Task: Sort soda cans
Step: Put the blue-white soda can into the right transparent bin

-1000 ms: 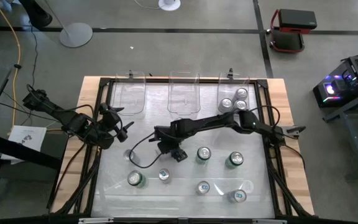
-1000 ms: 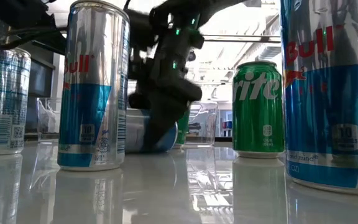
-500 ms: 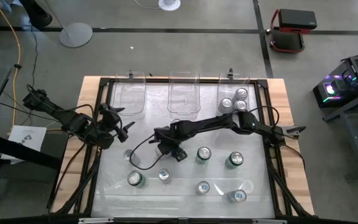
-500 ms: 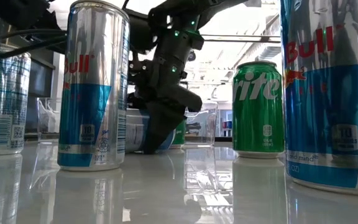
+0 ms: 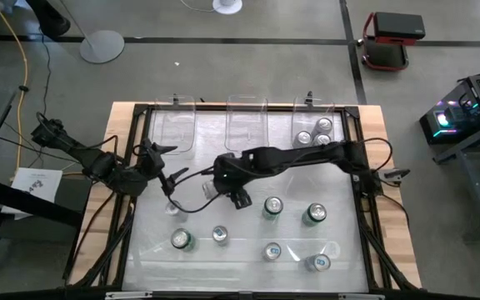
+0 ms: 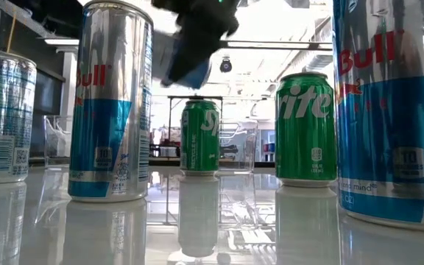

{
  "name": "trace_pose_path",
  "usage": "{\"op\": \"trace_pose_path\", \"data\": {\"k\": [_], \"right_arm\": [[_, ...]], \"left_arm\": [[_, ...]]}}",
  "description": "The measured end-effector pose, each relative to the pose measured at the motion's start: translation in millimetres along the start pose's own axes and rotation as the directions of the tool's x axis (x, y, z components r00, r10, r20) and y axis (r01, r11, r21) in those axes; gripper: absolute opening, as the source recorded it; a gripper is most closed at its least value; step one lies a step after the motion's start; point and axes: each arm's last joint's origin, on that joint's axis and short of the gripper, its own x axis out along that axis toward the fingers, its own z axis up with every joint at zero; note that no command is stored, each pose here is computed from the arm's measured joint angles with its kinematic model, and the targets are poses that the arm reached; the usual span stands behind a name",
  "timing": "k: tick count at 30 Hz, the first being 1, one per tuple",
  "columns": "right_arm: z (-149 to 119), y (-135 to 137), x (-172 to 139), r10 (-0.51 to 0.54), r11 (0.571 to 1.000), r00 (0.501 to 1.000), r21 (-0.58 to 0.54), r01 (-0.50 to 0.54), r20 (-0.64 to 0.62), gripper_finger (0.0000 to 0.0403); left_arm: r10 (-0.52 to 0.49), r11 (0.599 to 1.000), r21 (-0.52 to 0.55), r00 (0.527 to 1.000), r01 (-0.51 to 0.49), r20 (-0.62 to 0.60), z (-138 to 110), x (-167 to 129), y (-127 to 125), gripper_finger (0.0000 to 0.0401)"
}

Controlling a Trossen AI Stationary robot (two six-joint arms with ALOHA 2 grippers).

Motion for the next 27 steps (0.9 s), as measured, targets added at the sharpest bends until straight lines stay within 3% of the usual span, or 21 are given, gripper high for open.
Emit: {"op": "trace_pose_path", "data": {"k": [4,11,15,19,23,27], "right_arm": [[-4,6,-32,-0.058,0.997,0.996,0.043,0.061,-0.065,0.0276],[-17,27,-75,-0.062,0.984,0.985,0.153,0.087,-0.160,0.0276],[-50,43,-93,-0.127,0.952,0.975,0.254,0.171,-0.182,0.0276],[-97,63,-110,-0.275,0.858,0.957,0.426,0.287,-0.091,0.0276],[-144,86,-111,-0.430,0.744,0.901,0.588,0.316,0.060,0.0276],[-178,99,-100,-0.643,0.606,0.738,0.724,0.329,0.203,0.0276]], "left_arm": [[-0.007,1.000,0.014,1.000,0.006,0.015,2,0,-1,0.0355],[0.039,0.999,0.033,0.999,-0.040,0.018,3,3,2,0.0355],[0.057,0.997,0.053,0.998,-0.057,0.007,2,4,4,0.0355],[0.057,0.995,0.078,0.998,-0.057,0.004,3,6,5,0.0355],[-0.084,0.989,0.126,0.996,0.080,0.030,12,8,-1,0.0355],[-0.230,0.972,0.075,0.960,0.221,0.158,33,17,-8,0.0355]]}}
